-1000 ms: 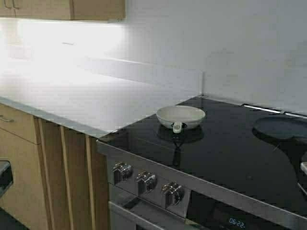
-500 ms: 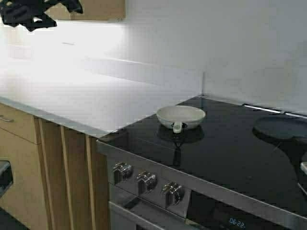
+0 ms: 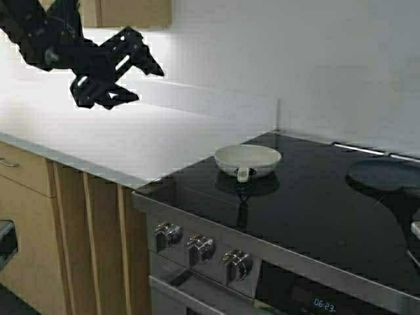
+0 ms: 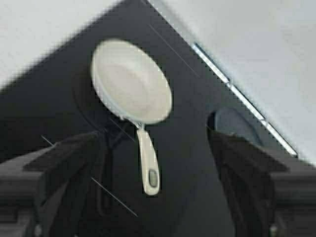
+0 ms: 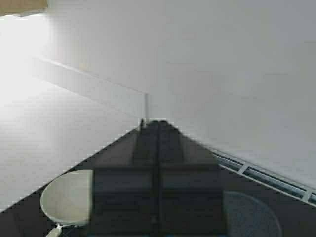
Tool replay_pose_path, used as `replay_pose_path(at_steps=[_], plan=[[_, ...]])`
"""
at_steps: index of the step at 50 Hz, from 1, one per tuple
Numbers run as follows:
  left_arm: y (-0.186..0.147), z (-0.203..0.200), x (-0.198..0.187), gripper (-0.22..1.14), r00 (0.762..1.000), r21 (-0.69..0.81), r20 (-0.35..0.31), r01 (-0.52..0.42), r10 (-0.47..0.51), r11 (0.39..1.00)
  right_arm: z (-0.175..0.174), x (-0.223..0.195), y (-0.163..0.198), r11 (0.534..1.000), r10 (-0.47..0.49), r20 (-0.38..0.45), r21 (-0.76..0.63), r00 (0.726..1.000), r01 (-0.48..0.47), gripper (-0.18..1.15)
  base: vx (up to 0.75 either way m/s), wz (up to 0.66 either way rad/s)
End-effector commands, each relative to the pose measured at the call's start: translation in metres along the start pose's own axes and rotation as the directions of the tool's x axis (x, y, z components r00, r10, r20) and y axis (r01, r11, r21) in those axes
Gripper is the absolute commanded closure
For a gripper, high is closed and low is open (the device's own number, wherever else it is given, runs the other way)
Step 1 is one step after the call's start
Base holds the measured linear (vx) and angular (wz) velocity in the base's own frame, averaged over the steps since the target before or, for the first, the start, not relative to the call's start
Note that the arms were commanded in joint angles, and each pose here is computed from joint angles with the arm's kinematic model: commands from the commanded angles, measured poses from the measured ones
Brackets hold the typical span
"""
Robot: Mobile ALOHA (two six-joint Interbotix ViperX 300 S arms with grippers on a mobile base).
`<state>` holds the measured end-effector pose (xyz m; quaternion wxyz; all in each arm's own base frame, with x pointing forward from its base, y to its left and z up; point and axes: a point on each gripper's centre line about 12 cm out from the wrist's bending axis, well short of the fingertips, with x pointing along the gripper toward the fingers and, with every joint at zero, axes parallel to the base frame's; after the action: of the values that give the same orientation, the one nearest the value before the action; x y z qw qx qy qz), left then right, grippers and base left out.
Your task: Wash the pan
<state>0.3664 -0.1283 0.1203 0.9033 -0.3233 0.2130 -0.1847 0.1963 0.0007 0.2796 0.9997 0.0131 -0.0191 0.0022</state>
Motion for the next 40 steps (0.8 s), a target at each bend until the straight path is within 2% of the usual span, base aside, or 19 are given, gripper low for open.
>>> replay_pose_path(at_steps=[1, 23, 40], plan=[[0.004, -0.004, 0.023, -0.08, 0.999, -0.041, 0.009, 0.051, -0.051, 0.998, 0.005, 0.002, 0.001, 1.000, 0.004, 0.012, -0.001, 1.000, -0.004, 0.91, 0.00, 0.00], [0.017, -0.066, 0.093, -0.08, 0.984, -0.182, -0.083, 0.141, -0.158, 0.973, 0.002, 0.003, 0.001, 1.000, 0.004, 0.003, -0.001, 1.000, -0.004, 0.91, 0.00, 0.00], [0.032, -0.091, 0.122, -0.08, 0.982, -0.285, -0.088, 0.136, -0.167, 0.949, 0.004, 0.003, 0.001, 1.000, 0.003, -0.006, 0.002, 1.000, -0.003, 0.91, 0.00, 0.00]])
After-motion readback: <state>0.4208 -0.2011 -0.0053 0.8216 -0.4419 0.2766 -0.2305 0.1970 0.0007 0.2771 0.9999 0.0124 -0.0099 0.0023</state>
